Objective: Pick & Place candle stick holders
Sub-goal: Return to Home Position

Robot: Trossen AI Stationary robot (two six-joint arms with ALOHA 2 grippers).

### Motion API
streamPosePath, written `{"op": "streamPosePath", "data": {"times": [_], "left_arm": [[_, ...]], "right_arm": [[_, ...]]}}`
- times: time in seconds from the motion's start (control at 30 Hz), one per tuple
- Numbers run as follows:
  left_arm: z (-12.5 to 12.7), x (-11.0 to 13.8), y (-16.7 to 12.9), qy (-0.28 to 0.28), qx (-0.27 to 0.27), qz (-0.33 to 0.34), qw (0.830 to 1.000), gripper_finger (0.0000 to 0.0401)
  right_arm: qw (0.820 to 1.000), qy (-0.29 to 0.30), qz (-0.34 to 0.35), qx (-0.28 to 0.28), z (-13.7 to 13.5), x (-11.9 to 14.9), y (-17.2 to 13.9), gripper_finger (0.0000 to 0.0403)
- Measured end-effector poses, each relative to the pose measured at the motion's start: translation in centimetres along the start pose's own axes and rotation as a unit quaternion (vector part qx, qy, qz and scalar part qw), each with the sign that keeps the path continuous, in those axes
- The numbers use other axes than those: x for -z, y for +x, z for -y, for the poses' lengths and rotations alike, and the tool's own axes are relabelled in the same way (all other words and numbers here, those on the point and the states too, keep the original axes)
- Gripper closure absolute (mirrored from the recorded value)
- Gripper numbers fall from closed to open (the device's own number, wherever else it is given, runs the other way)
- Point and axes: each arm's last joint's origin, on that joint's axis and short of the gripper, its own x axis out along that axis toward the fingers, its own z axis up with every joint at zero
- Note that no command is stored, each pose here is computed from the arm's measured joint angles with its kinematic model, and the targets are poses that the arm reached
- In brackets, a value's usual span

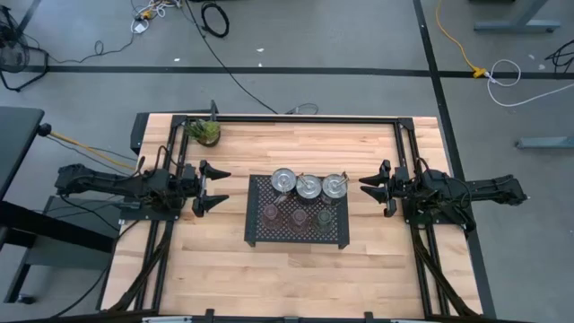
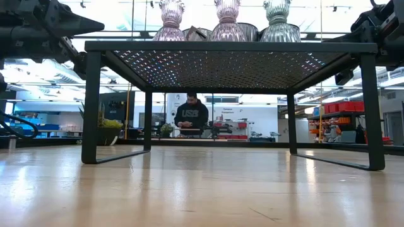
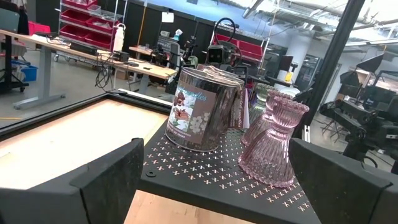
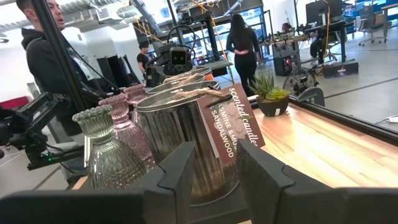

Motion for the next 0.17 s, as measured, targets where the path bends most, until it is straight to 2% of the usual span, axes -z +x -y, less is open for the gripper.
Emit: {"op": "streamPosePath", "data": {"times": [0.17], "left_arm": [[0.0,0.0,0.0,-0.001,0.0,0.0,1.0,0.0002]], "right_arm": [[1.0,0.0,0.0,0.0,0.0,0.0,0.0,0.0279]]}}
